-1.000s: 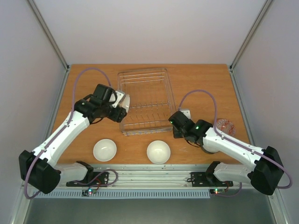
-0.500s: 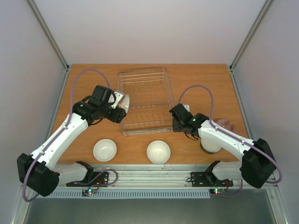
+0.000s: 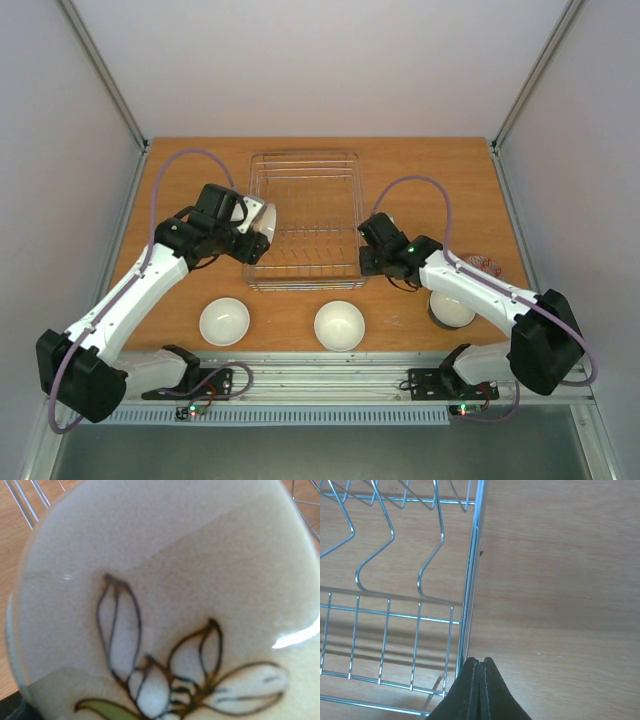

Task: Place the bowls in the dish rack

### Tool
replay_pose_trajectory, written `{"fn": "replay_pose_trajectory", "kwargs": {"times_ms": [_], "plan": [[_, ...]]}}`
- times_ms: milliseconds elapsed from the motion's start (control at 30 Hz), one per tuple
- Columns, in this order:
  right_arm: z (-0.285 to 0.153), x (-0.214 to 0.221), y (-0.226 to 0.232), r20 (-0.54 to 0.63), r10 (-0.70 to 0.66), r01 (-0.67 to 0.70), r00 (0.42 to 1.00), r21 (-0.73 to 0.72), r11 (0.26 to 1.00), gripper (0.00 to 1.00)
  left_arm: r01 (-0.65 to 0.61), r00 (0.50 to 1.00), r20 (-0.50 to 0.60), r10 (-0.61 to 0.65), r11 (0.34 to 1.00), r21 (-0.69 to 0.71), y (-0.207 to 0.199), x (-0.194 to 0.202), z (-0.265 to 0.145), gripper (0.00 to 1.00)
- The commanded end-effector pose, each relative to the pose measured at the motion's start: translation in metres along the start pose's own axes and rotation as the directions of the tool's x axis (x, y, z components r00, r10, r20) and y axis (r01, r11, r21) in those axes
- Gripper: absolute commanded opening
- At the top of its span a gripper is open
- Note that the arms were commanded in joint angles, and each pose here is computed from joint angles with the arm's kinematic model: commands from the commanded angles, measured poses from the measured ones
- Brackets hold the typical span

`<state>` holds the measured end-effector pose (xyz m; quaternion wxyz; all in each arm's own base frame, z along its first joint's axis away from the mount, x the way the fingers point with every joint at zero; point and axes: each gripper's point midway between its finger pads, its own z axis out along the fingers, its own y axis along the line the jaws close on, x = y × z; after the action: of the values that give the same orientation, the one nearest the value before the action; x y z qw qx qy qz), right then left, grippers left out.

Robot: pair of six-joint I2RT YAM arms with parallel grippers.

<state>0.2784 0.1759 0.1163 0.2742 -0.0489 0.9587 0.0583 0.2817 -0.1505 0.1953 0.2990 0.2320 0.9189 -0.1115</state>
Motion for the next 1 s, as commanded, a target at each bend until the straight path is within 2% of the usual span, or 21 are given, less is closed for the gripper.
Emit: {"fn": "replay_pose_trajectory", "kwargs": {"times_ms": [0,133,333,433,567,700,967], "plan": [[0.003,-0.011,0.033,-0.004,-0.004,0.004,1.000,-0.149,0.989,0.01,-0.018,0.991,0.134,0.019,1.000,-0.009,0.002,-0.029,-0.013,0.00],[0.012,-0.004,0.057,-0.042,-0.048,0.036,0.998,-0.263,0.964,0.01,-0.018,0.992,0.124,0.019,1.000,-0.010,0.003,-0.029,-0.010,0.00],[0.022,0.002,0.080,-0.073,-0.077,0.049,0.994,-0.325,0.945,0.01,-0.013,0.994,0.106,0.017,0.999,-0.042,0.009,-0.029,-0.007,0.00],[0.025,0.000,0.081,-0.068,-0.076,0.050,0.995,-0.324,0.945,0.01,-0.014,0.996,0.088,0.024,0.995,-0.104,0.020,-0.028,-0.005,0.01],[0.024,0.000,0.079,-0.060,-0.074,0.052,0.995,-0.315,0.948,0.01,-0.035,0.998,0.032,0.046,0.957,-0.289,0.052,-0.028,-0.007,0.00],[0.022,0.001,0.076,-0.056,-0.072,0.052,0.996,-0.308,0.950,0.01,-0.069,0.998,-0.017,0.068,0.926,-0.372,0.068,-0.025,-0.004,0.00],[0.024,0.004,0.071,-0.053,-0.069,0.051,0.996,-0.290,0.956,0.01,-0.109,0.993,-0.077,0.085,0.907,-0.407,0.076,-0.015,0.005,0.00]]}}
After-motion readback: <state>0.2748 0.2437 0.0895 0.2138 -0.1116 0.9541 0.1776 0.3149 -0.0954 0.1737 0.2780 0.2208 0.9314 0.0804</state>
